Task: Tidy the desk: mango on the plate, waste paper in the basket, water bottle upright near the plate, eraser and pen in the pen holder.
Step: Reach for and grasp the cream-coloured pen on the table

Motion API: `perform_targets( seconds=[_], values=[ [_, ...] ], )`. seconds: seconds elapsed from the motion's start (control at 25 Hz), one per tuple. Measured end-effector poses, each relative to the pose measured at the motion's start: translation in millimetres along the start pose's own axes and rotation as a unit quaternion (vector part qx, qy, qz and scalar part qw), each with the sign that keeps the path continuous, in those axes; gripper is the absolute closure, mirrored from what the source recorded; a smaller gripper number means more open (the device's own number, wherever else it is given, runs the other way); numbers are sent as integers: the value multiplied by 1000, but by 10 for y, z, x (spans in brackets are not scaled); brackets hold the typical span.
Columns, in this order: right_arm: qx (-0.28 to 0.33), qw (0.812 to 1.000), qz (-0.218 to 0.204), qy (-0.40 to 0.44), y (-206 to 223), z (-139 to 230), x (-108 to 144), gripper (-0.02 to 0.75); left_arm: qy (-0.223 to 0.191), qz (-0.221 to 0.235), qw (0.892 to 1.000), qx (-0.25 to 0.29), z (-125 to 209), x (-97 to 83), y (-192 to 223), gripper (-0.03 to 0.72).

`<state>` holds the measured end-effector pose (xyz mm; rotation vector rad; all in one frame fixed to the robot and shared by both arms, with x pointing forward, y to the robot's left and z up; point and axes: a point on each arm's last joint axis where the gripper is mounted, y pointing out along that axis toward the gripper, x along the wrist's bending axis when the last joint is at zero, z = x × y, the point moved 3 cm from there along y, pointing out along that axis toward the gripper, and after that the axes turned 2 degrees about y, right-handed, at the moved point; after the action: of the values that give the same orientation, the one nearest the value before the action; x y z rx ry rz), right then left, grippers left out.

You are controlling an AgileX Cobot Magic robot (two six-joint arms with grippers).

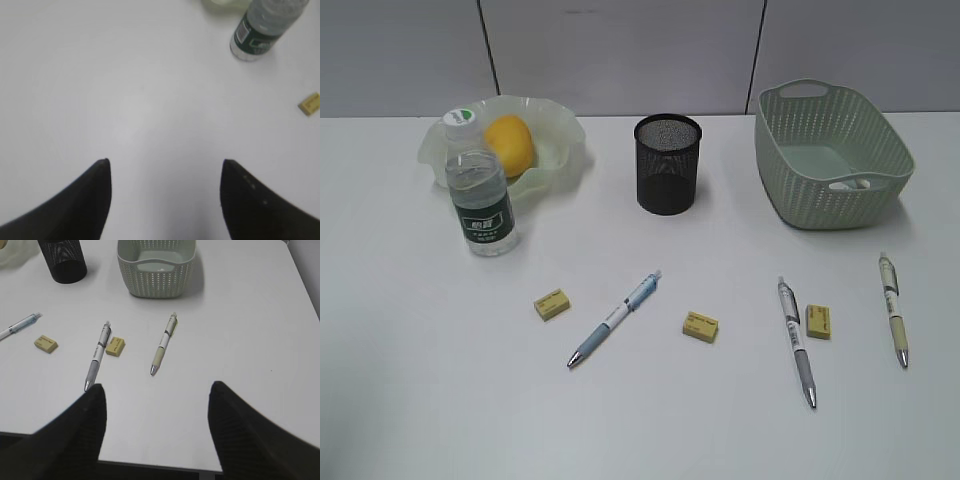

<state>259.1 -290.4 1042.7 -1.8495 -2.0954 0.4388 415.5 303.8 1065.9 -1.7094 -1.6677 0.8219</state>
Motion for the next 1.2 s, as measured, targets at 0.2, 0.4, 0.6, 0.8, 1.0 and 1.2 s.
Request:
perform_targets(
  seconds=[0.2,0.4,0.6,0.8,1.0,1.2],
  values=[
    [0,1000,0,0,0,0,0,228,8,1,1000,-5,433,-44,-428,186],
    [-1,1000,0,0,0,-1,0,228,12,2,999,-48,776,-85,-705,225],
    [-1,1000,0,0,0,-1,0,228,18,-2,993,-117,1137,-107,-885,245],
    [0,1000,0,0,2,1,-1,228,22,-18,982,-186,1430,-101,-962,246],
    [-1,1000,0,0,0,1,-1,228,21,-26,982,-186,1455,-87,-912,263],
    [-1,1000,0,0,0,1,-1,228,36,-13,978,-206,1411,-80,-895,288]
  ],
)
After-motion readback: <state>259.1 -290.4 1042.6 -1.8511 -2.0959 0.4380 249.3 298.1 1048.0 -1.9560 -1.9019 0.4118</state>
